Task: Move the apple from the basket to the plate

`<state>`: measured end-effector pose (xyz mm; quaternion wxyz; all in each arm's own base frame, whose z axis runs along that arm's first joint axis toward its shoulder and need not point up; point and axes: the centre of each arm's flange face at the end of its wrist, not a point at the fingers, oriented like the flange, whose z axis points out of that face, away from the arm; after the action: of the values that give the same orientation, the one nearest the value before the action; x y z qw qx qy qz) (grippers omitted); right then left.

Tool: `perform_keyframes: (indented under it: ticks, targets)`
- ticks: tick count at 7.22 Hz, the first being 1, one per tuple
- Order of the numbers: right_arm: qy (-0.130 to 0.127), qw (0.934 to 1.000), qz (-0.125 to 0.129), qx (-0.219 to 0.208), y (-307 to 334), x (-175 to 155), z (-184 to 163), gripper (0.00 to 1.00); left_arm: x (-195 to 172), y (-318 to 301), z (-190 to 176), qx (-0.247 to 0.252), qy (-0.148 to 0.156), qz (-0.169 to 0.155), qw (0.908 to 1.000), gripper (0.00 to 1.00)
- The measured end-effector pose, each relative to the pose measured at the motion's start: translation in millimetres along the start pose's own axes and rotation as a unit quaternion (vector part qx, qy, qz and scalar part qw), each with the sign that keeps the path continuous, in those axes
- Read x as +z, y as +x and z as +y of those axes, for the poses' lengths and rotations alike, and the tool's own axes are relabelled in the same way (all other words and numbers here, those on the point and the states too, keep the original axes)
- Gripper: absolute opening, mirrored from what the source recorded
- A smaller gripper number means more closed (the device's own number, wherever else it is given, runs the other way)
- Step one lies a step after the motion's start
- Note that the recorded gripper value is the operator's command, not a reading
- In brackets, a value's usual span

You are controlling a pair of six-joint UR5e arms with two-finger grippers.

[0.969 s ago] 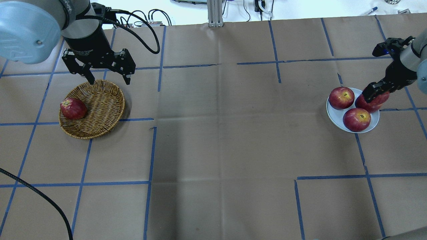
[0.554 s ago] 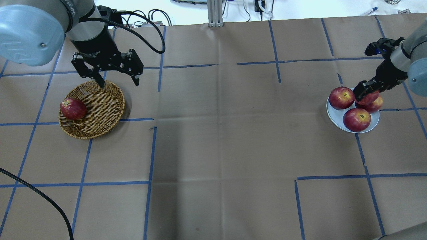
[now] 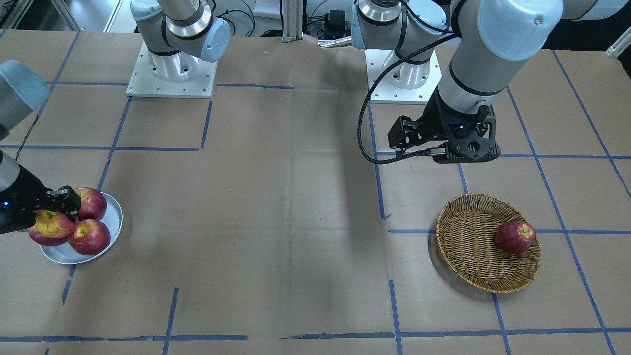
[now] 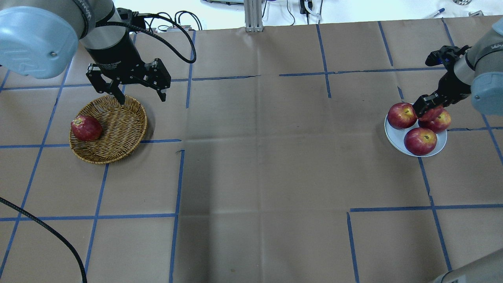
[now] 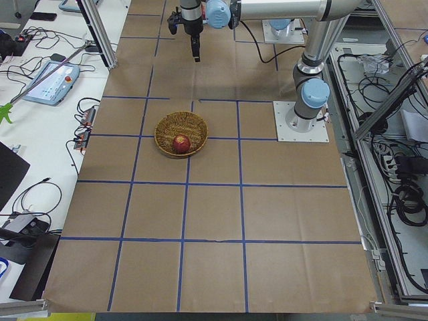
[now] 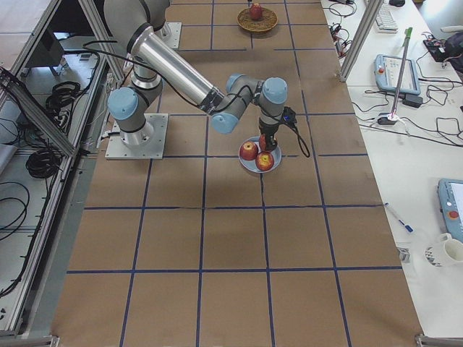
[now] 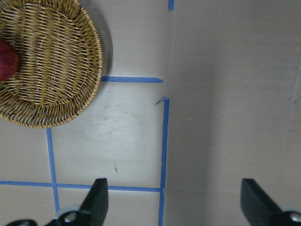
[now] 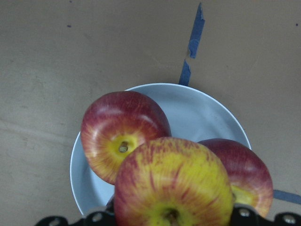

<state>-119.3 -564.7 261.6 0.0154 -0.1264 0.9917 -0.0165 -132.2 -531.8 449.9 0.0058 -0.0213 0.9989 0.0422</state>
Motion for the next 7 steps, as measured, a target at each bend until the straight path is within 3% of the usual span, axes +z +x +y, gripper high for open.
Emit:
perform_keyframes:
  ticks: [1, 3, 5, 7]
  targets:
    - [0.000, 1.0000, 0.000, 0.000, 0, 0, 1, 0.77, -2, 1, 0, 0.000, 0.002, 0.000, 1.0000, 0.99]
    - [-0.006, 1.0000, -0.005, 0.000, -3, -4, 4, 1.00, -2, 1, 0, 0.001, 0.002, -0.002, 1.0000, 0.99]
    - [-0.017, 0.9998, -0.013, 0.001, -7, -14, 8, 1.00, -1, 2, 0, 0.000, 0.001, -0.002, 1.0000, 0.99]
    - [-0.019, 0.9997, -0.017, 0.003, -20, -54, 17, 1.00, -1, 2, 0, 0.001, 0.001, -0.002, 1.0000, 0.99]
